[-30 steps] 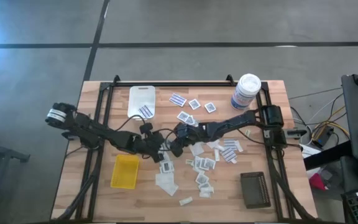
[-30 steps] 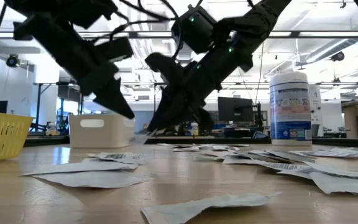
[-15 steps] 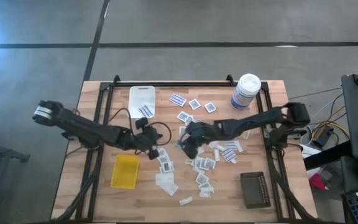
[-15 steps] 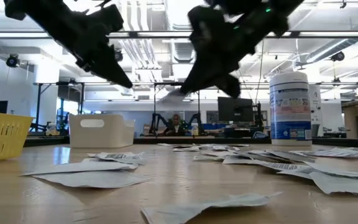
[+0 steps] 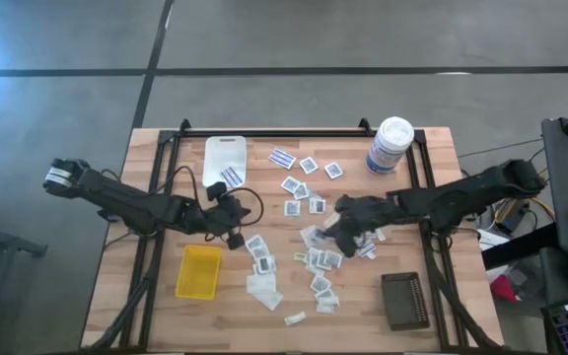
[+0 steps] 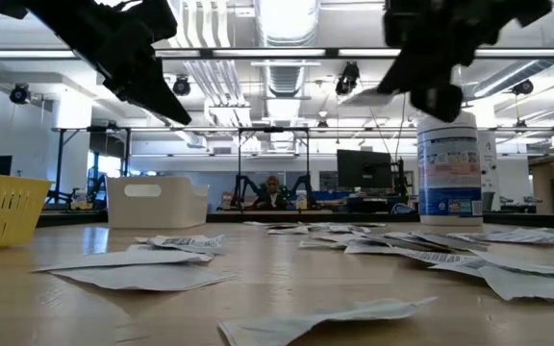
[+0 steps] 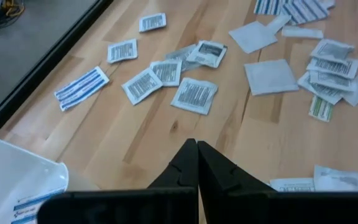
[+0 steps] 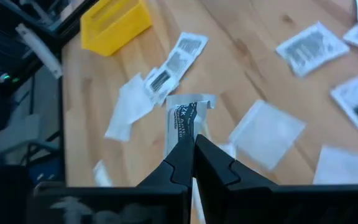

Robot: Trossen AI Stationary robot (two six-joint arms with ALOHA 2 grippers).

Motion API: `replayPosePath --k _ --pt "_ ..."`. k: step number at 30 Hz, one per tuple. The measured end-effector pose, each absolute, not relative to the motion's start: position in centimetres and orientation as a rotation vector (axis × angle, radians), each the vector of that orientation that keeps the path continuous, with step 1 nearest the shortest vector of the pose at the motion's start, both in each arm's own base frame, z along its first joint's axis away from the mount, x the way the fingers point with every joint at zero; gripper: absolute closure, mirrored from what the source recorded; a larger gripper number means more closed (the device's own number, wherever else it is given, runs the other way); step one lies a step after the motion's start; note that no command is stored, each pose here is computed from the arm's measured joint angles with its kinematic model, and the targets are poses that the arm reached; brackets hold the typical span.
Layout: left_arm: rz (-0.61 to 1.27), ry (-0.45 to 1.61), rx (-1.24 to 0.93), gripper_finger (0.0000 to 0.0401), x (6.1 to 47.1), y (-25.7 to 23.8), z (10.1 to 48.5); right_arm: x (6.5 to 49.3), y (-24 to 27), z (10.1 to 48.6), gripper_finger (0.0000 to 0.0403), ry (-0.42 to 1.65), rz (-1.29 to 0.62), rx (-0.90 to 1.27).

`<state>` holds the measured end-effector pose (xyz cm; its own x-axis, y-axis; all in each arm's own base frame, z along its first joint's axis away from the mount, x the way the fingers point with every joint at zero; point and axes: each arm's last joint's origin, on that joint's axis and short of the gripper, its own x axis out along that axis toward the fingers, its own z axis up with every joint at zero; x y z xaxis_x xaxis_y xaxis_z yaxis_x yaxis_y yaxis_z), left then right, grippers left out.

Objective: Pick & Place First Aid Supplies
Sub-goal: Put the towelette pack into the black bin

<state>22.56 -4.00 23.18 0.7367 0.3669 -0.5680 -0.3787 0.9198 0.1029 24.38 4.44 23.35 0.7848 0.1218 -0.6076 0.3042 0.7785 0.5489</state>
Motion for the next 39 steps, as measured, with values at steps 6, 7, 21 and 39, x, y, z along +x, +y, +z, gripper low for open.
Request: replayPosePath --k 6,7,21,39 --pt "0.417 0.623 -0.033 0.0401 22.5 -4.0 23.0 20.9 5.7 24.8 0.0394 0.716 -0.067 0.744" --pt "0.418 0.622 -0.034 0.0401 22.5 -4.0 23.0 20.3 5.9 25.0 0.0394 0.737 -0.058 0.741" --pt "0.417 0.627 -0.042 0.0401 22.4 -4.0 22.8 14.8 9.3 26.2 0.0394 1.018 0.027 0.875" --pt "0.412 0.631 -0.027 0.0401 22.4 -4.0 22.8 11.7 14.6 23.4 0.0394 1.353 -0.186 0.993"
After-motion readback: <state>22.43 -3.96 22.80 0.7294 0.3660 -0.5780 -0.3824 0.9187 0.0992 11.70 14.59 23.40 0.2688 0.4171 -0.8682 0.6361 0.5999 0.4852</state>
